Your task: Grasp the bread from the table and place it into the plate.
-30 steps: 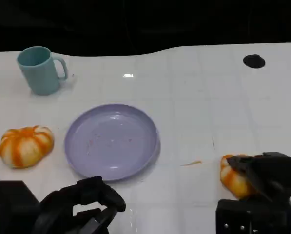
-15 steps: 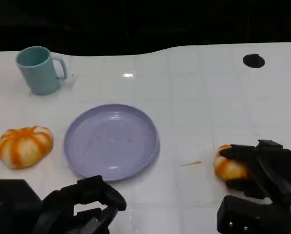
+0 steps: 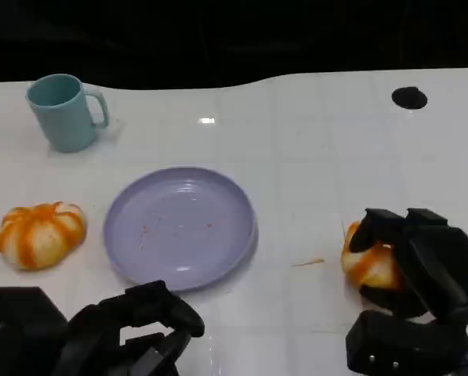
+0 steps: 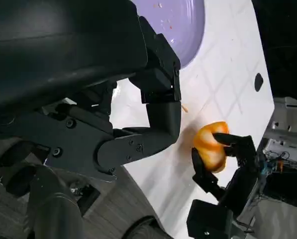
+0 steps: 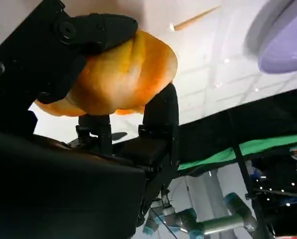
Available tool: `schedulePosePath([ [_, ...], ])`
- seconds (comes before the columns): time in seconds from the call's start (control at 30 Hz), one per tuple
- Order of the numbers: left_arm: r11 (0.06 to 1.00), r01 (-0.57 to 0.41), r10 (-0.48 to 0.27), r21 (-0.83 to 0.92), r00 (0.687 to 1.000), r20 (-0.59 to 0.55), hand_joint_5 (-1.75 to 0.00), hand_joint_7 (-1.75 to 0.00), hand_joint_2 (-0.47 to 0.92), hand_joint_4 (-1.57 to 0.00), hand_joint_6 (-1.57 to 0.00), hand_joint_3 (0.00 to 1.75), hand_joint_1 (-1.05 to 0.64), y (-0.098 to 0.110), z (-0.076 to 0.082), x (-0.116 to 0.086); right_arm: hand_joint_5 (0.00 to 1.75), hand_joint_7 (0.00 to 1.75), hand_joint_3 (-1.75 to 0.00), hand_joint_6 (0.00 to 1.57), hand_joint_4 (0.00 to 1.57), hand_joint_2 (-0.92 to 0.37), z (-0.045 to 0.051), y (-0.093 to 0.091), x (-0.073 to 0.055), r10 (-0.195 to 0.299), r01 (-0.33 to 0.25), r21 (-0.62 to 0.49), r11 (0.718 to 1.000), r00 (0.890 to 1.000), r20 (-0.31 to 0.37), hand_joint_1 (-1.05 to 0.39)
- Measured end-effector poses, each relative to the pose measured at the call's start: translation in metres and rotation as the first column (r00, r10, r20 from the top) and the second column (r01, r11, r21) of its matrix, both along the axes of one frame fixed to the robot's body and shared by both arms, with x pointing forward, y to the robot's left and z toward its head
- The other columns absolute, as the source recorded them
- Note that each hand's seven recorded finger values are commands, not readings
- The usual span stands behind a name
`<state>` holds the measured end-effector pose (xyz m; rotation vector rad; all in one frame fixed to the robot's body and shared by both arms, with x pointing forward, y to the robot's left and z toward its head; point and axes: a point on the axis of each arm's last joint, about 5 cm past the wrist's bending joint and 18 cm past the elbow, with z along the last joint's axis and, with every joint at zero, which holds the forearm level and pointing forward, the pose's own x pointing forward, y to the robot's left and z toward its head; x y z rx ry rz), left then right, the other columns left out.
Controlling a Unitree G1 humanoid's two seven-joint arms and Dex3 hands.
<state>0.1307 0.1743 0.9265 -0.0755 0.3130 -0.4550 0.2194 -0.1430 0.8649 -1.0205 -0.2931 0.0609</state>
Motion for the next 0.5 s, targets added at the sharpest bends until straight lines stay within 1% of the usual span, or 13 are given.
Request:
schedulePosePath([
  [0.1, 1.0, 0.006, -0.006, -0.001, 1.0, 0.001, -1.75, -1.42, 0.92, -0.66, -0.62, 0.56, -0.34, -0.001, 0.0, 0.0, 1.75, 1.75, -1.01, 0.7, 0.94, -0.38, 0.0043, 0.007, 0.003, 0.018, -0.019, 0.024, 1.0, 1.0, 0.019, -0.11],
  [0.17, 1.0, 0.01, -0.01, -0.002, 1.0, 0.0, -1.75, -1.42, 0.92, -0.66, -0.61, 0.57, -0.33, -0.002, 0.0, 0.0, 1.75, 1.75, -1.05, 0.7, 0.94, -0.38, 0.009, 0.014, 0.004, 0.048, -0.05, 0.044, 0.998, 0.998, 0.04, -0.11],
  [0.3, 1.0, 0.013, -0.013, -0.004, 1.0, -0.001, -1.75, -1.42, 0.92, -0.65, -0.61, 0.57, -0.33, -0.003, 0.0, 0.0, 1.75, 1.74, -1.12, 0.7, 0.95, -0.36, 0.0175, 0.029, 0.007, 0.11, -0.116, 0.104, 0.988, 0.992, 0.062, -0.12],
  [0.37, 1.0, 0.013, -0.013, -0.005, 1.0, -0.001, -1.75, -1.42, 0.92, -0.65, -0.61, 0.57, -0.33, -0.004, -0.001, 0.0, 1.75, 1.73, -1.13, 0.71, 0.95, -0.35, 0.0208, 0.035, 0.007, 0.137, -0.143, 0.117, 0.983, 0.989, 0.06, -0.13],
  [0.5, 1.0, 0.017, -0.017, -0.005, 1.0, -0.001, -1.75, -1.43, 0.92, -0.66, -0.62, 0.57, -0.33, -0.005, -0.001, 0.0, 1.75, 1.72, -1.15, 0.71, 0.94, -0.36, 0.0292, 0.054, 0.009, 0.19, -0.198, 0.146, 0.969, 0.98, 0.065, -0.14],
])
